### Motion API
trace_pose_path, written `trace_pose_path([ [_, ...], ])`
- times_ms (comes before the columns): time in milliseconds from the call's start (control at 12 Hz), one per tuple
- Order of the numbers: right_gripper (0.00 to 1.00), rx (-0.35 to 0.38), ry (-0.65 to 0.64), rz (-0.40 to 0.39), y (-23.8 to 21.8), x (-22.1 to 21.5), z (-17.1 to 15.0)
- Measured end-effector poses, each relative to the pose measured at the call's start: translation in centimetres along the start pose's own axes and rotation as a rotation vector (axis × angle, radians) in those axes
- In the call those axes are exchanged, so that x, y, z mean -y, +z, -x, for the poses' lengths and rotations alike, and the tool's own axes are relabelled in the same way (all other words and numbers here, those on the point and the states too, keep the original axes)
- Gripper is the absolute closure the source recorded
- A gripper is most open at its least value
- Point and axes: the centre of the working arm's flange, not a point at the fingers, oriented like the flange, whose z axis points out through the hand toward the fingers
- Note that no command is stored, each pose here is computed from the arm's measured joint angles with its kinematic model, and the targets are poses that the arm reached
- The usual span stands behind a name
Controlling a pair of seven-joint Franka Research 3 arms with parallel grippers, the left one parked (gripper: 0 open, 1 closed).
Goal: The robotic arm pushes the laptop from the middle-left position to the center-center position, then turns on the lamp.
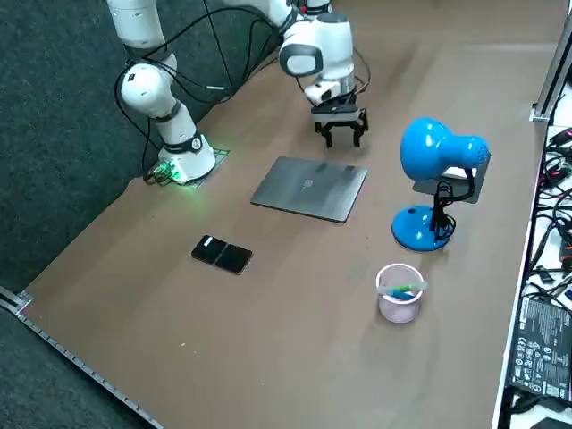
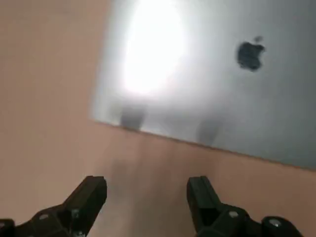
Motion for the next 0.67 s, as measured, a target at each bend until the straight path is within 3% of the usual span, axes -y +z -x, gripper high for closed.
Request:
trace_pose_path([
  [250,0.01,0.0,-0.089,-0.047,-3.8,3.5,0.0],
  [417,0.19,-0.006,-0.145,-0.092,-5.6,5.6,-0.3],
  [583,0.24,-0.022,-0.247,-0.115,-6.2,7.3,-1.0],
  [667,0.32,-0.034,-0.309,-0.116,-6.1,7.9,-1.5],
])
